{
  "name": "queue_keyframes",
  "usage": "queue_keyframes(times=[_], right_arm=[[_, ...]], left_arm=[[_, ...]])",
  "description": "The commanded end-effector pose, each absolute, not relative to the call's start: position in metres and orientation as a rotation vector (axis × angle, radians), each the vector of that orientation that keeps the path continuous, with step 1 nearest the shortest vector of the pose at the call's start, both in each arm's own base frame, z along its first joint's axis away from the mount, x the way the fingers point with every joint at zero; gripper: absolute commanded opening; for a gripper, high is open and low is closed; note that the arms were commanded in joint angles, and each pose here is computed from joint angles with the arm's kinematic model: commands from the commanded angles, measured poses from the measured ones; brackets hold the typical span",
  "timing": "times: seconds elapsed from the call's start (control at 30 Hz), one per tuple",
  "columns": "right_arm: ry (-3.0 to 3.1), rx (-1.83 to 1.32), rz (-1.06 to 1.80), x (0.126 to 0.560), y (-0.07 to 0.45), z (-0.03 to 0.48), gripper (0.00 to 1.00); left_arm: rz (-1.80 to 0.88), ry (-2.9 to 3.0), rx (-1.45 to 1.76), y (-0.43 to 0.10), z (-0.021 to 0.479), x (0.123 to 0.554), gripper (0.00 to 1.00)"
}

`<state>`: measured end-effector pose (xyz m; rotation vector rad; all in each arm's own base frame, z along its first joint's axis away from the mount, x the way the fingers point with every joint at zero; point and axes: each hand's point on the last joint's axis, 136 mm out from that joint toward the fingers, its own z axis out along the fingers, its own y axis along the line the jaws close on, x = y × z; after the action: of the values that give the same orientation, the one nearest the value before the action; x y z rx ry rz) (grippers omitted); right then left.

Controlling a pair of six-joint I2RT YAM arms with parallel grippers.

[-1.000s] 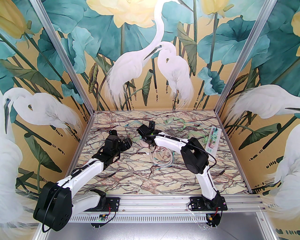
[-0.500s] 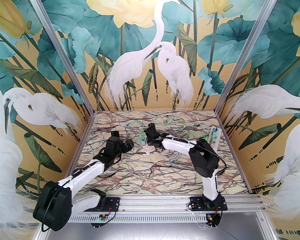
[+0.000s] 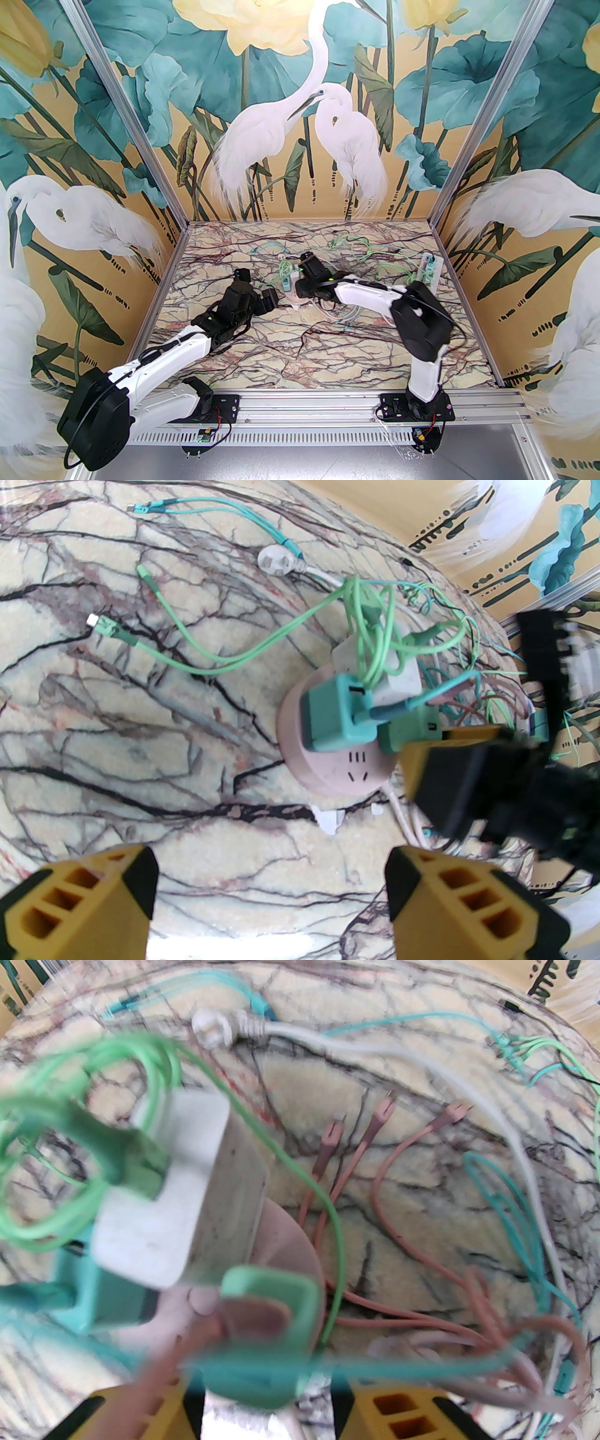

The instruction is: Pull the plug off the socket

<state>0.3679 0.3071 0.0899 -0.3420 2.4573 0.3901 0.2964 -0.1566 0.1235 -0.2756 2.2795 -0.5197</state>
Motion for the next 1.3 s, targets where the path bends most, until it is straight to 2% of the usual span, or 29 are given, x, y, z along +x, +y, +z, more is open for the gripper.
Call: queue_keyframes(times=[0.0,0.3,0.43,0.93,1.27], right_arm=[[2.392,-0.269,0.547,0.371,0.306,0.117,0.5],[2.404,-0.165,0.719,0.387,0.304,0.106,0.4],[2.426,-0.145,0.755,0.391,0.303,0.094,0.38],[2.512,-0.125,0.681,0.383,0.292,0.057,0.37],[2.527,-0.125,0.681,0.381,0.292,0.053,0.36]], left_arm=[[-0.493,2.262,-0.306,-0.156,0.133,0.299,0.84],[-0.483,2.257,-0.222,-0.18,0.132,0.306,0.82],[-0.446,2.266,-0.177,-0.191,0.129,0.312,0.77],[-0.366,2.307,-0.099,-0.226,0.113,0.35,0.69],[-0.229,2.339,-0.108,-0.226,0.089,0.371,0.61]])
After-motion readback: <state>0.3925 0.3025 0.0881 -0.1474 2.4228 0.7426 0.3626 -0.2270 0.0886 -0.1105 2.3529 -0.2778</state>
